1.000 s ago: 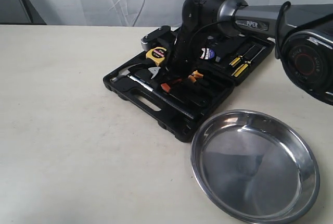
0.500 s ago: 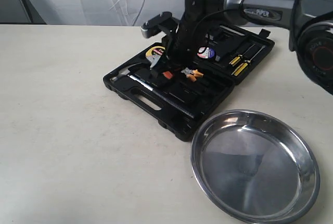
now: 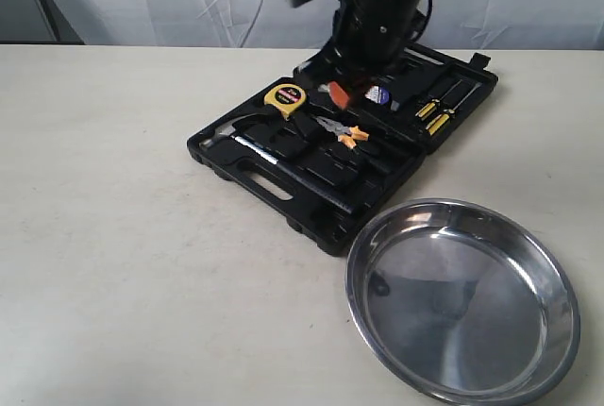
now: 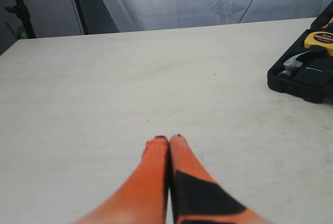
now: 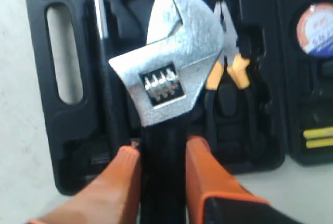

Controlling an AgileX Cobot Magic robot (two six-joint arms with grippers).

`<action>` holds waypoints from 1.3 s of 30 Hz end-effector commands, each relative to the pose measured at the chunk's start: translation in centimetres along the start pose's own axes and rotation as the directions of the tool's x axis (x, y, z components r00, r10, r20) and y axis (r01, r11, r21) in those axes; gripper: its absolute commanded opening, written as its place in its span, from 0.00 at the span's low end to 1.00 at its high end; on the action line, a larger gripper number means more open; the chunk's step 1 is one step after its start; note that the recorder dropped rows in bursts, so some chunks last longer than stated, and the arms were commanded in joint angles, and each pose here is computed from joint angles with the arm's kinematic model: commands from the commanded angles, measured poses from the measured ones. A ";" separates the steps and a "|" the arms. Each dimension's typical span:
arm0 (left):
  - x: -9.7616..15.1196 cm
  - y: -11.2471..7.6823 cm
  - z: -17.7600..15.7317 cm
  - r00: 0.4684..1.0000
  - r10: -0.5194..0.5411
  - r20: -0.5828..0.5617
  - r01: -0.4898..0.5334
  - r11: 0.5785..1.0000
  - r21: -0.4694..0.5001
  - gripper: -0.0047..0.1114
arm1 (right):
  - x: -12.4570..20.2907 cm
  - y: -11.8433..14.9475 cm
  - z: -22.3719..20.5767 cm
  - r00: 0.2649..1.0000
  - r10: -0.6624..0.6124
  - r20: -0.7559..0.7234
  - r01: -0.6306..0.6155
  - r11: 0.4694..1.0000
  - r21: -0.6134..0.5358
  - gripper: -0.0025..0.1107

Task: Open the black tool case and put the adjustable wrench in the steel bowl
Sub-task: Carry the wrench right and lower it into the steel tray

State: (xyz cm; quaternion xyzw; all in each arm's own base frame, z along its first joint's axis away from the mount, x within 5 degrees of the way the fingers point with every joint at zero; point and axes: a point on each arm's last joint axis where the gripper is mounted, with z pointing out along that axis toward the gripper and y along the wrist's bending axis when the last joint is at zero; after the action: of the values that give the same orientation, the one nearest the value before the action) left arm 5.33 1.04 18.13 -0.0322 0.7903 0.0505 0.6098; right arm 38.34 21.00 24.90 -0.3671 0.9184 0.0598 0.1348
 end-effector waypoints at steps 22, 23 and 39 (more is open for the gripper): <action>-0.3 0.0 -0.1 1.000 0.000 0.018 0.000 1.000 -0.002 0.04 | 19.4 4.2 6.9 0.938 0.338 -0.079 -0.336 0.941 0.038 0.02; -0.3 0.0 -0.1 1.000 0.000 0.018 0.000 1.000 -0.002 0.04 | 19.6 4.2 7.1 0.937 0.340 -0.082 -0.338 0.940 0.039 0.02; -0.3 0.0 -0.1 1.000 0.000 0.018 0.000 1.000 -0.002 0.04 | 19.9 4.7 5.2 0.930 0.363 -0.053 -0.363 0.932 0.017 0.36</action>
State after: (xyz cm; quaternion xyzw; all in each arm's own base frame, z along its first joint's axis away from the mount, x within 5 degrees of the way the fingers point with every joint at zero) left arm 5.33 1.04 18.13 -0.0322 0.7903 0.0505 0.6098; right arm 22.63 12.54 12.69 -0.2016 0.9744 0.0581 0.0806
